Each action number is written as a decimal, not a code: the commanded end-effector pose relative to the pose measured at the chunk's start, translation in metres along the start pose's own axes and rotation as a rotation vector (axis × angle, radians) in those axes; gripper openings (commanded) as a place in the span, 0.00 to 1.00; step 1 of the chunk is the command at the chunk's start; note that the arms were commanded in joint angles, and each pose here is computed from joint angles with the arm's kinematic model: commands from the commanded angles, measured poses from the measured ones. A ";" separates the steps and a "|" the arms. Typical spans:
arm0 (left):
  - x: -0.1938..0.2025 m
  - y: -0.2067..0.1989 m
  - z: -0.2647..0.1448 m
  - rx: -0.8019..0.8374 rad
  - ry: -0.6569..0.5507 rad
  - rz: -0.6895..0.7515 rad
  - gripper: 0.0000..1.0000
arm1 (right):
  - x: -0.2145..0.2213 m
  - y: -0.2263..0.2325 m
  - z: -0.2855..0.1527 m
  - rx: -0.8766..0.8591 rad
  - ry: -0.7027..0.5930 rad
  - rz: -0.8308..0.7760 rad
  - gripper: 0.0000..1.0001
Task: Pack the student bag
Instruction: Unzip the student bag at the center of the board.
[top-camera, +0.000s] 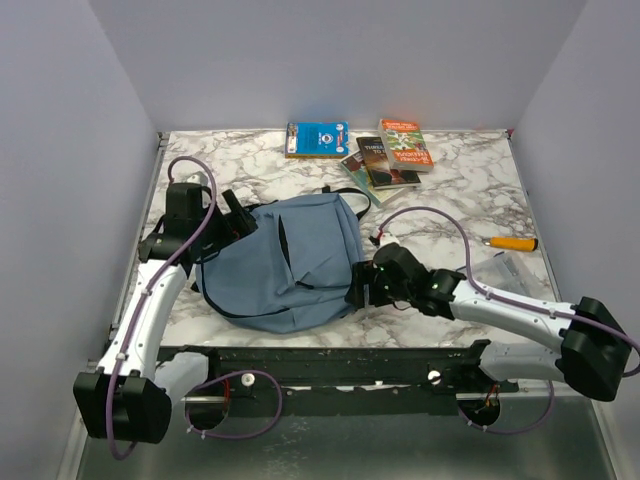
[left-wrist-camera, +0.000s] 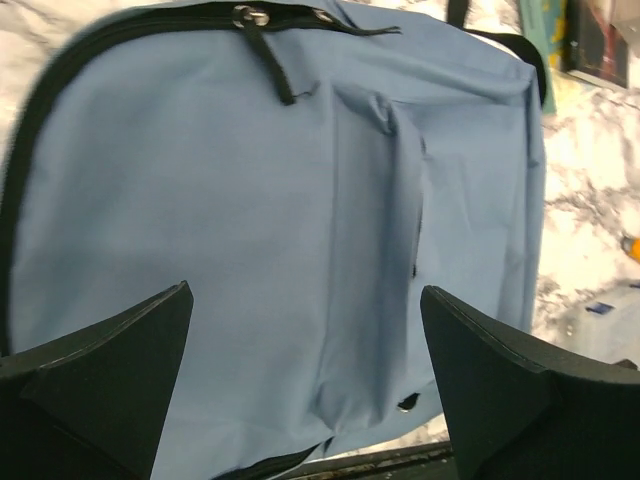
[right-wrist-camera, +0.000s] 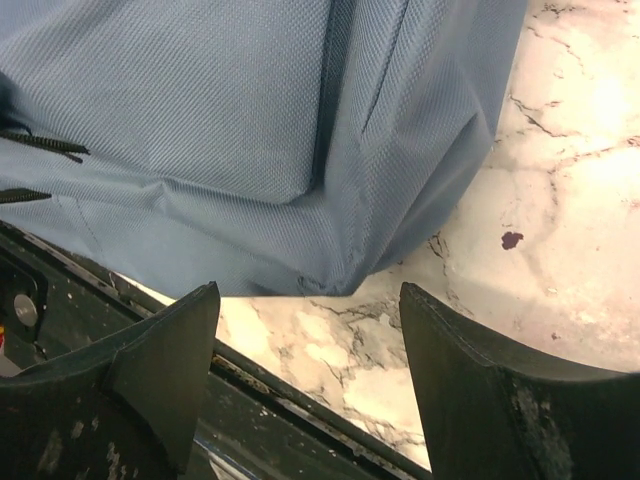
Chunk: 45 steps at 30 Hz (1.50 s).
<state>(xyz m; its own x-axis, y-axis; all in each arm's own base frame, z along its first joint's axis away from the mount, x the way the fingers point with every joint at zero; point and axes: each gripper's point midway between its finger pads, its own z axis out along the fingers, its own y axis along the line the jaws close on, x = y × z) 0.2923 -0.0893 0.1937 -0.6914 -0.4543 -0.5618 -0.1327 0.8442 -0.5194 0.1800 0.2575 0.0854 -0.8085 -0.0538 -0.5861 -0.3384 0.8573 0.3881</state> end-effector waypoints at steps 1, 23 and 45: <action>-0.005 0.033 -0.012 -0.147 -0.053 0.052 0.98 | -0.006 -0.003 0.013 0.022 -0.021 0.009 0.75; -0.032 0.020 0.090 -0.308 0.168 -0.338 0.52 | -0.072 0.004 -0.016 0.050 -0.186 -0.103 0.62; -0.031 0.052 0.137 -0.493 0.164 -0.460 0.41 | -0.140 0.028 0.080 0.072 -0.258 -0.143 0.59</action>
<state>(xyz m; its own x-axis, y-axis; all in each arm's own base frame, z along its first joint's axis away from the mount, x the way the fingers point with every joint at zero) 0.3912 -0.0719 0.0970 -0.5869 -0.7859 -0.1946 -0.7218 0.6168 -0.3139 0.3026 0.3230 0.1129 -0.6585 -0.0625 -0.7500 -0.3924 0.8789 0.2712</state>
